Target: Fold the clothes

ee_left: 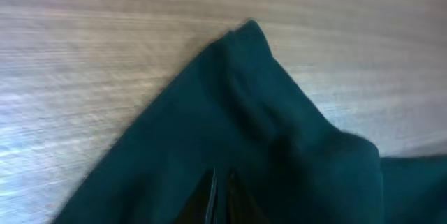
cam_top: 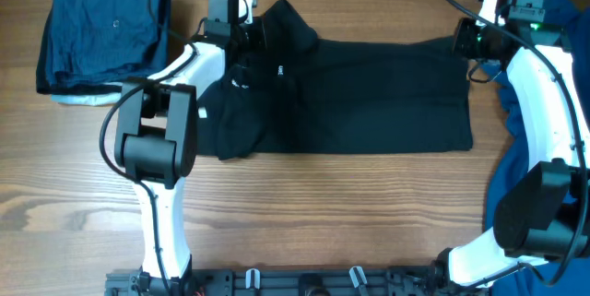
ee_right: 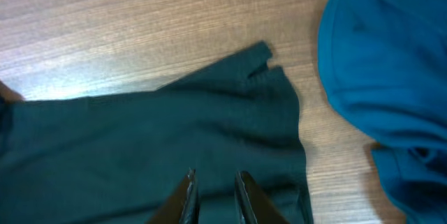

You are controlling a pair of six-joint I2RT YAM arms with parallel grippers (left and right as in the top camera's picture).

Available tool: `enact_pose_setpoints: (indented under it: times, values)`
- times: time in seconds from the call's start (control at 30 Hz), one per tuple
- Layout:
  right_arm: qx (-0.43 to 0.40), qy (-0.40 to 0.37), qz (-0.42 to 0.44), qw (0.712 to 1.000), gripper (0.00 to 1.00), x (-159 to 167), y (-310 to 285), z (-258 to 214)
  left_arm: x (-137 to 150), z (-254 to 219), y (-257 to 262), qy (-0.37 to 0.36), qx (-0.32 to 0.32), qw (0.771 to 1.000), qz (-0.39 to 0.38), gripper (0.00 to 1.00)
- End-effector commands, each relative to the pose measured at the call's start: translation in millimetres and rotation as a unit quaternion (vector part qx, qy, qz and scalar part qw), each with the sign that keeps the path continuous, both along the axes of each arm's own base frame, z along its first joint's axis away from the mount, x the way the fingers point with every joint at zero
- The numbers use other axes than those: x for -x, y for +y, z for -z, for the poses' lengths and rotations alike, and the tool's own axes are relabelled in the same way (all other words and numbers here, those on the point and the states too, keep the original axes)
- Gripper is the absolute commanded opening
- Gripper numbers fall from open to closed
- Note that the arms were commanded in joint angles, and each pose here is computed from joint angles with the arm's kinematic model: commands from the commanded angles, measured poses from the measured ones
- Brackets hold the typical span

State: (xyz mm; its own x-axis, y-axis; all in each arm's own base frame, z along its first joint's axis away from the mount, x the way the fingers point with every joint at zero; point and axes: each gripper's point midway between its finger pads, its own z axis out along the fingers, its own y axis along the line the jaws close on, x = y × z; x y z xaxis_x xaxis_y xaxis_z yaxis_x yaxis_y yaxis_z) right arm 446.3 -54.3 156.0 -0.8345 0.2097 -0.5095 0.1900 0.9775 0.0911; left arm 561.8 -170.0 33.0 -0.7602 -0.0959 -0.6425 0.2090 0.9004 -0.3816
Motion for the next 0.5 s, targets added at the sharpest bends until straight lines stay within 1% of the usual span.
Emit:
enact_pose_setpoints:
  times: [0.0,0.1,0.13,0.2,0.3,0.37,0.47]
  values:
    - [-0.011,0.025,0.005,1.000,0.18,7.9,1.4,11.6,-0.7,8.3,9.1,-0.001,-0.048,0.999,-0.015,0.05]
    - [-0.013,0.040,0.006,0.999,0.17,14.5,2.3,15.1,-3.0,20.1,21.7,0.004,-0.077,0.996,-0.041,0.04]
    - [-0.013,0.042,0.006,0.999,0.15,15.1,2.4,15.4,-3.0,25.3,23.0,0.006,-0.081,0.996,-0.042,0.04]
    - [-0.013,0.042,0.006,0.999,0.15,15.4,2.5,15.5,-2.1,36.5,23.6,0.009,-0.090,0.995,-0.035,0.05]
    - [-0.013,0.042,0.006,0.999,0.15,15.4,2.5,15.5,0.0,54.8,32.0,0.022,-0.110,0.993,-0.048,0.05]
    - [-0.013,0.042,0.006,0.999,0.15,15.3,2.5,15.5,1.1,61.7,46.7,0.029,-0.142,0.987,-0.073,0.05]
    - [-0.013,0.043,0.005,0.999,0.15,15.6,2.4,15.6,3.0,65.4,75.8,0.037,-0.198,0.972,-0.121,0.04]
